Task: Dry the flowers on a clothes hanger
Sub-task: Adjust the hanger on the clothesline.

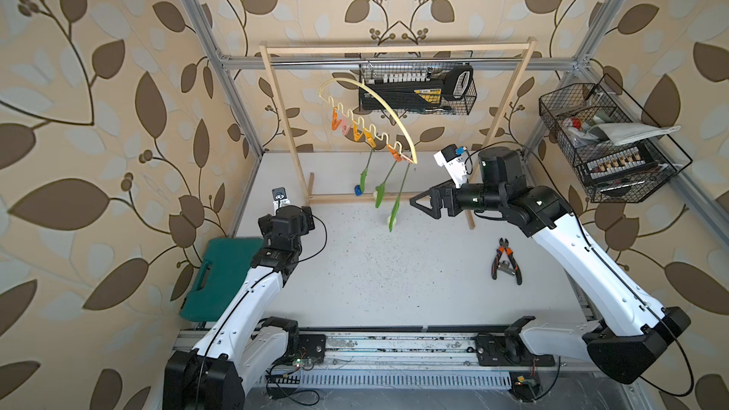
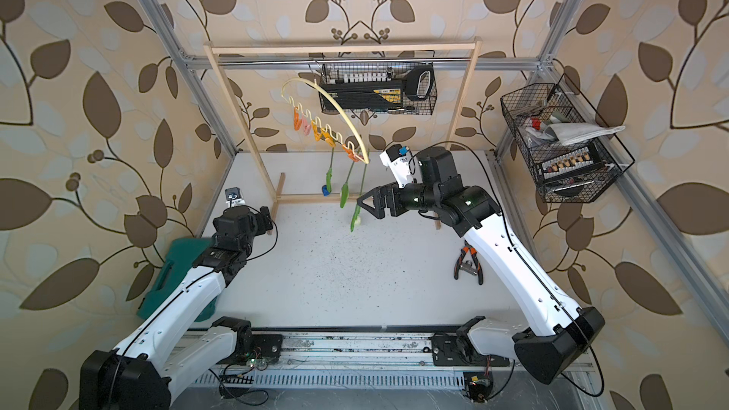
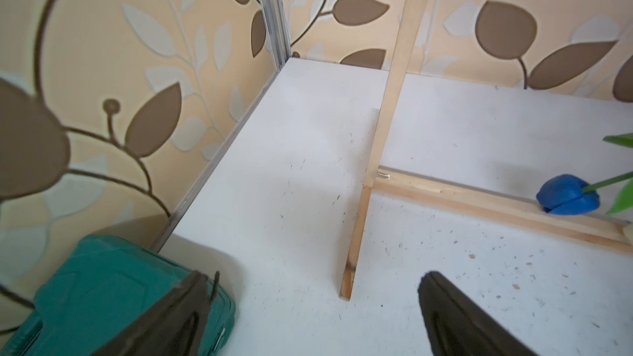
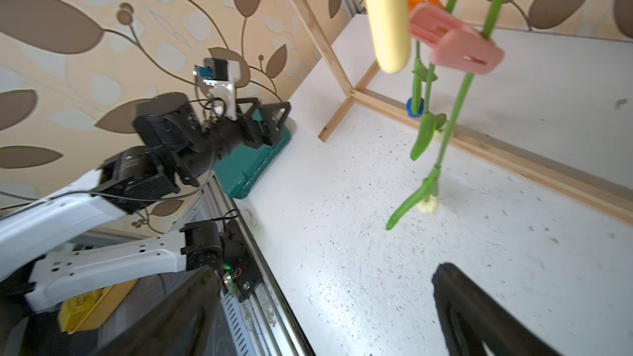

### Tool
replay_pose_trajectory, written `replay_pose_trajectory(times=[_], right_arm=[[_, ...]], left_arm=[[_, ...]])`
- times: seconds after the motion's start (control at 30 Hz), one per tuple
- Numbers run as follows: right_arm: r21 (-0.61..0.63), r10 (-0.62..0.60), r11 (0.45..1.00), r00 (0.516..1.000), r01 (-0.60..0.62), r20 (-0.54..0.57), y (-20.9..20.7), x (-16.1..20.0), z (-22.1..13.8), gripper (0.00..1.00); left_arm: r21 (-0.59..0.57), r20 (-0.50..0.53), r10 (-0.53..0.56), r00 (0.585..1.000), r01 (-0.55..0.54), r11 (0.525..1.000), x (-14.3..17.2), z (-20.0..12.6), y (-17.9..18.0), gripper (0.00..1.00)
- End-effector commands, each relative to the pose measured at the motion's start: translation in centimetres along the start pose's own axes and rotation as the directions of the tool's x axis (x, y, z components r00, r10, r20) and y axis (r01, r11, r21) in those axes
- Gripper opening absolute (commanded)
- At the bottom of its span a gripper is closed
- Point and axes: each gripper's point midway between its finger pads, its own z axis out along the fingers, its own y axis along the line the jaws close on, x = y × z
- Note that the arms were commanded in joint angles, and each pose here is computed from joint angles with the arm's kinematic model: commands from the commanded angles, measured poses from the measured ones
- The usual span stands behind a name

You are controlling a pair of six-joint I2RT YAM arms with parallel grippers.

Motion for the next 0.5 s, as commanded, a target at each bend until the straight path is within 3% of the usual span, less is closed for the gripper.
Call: replay_pose_trajectory(times=[0.0, 0.2, 0.3, 0.37, 0.47], right_arm=[[-0.188, -0.002, 0.982, 0.999, -0.007, -0.049, 3.2, 0.4, 1.2, 0.99], [-0.337, -0.018, 0.941, 0.993, -0.024, -0.120, 6.4, 1.4, 3.1, 0.99], [-0.303, -0.029, 0.953, 0.992, -0.009, -0.120, 5.9, 1.5, 3.0, 0.99], [-0.204, -0.053, 0.979, 0.991, 0.027, -0.121, 4.5, 1.7, 2.5, 0.99], [0.152, -0.112, 0.980, 0.989, 0.127, -0.100, -1.3, 2.0, 1.3, 0.99]], left_arm=[[-0.023, 0.099, -0.029, 0.995, 0.032, 0.999, -2.5, -0.3, 0.7, 0.99], [0.004, 0.090, -0.030, 0.996, 0.030, 1.000, -3.5, -0.3, 0.2, 0.99], [0.027, 0.109, -0.048, 0.993, 0.045, 0.999, -4.0, -0.8, 0.0, 0.99], [0.021, 0.126, -0.044, 0.991, 0.041, 0.999, -4.0, -1.0, 0.2, 0.99], [-0.005, 0.129, -0.027, 0.991, 0.028, 1.000, -3.6, -0.8, 0.6, 0.99]])
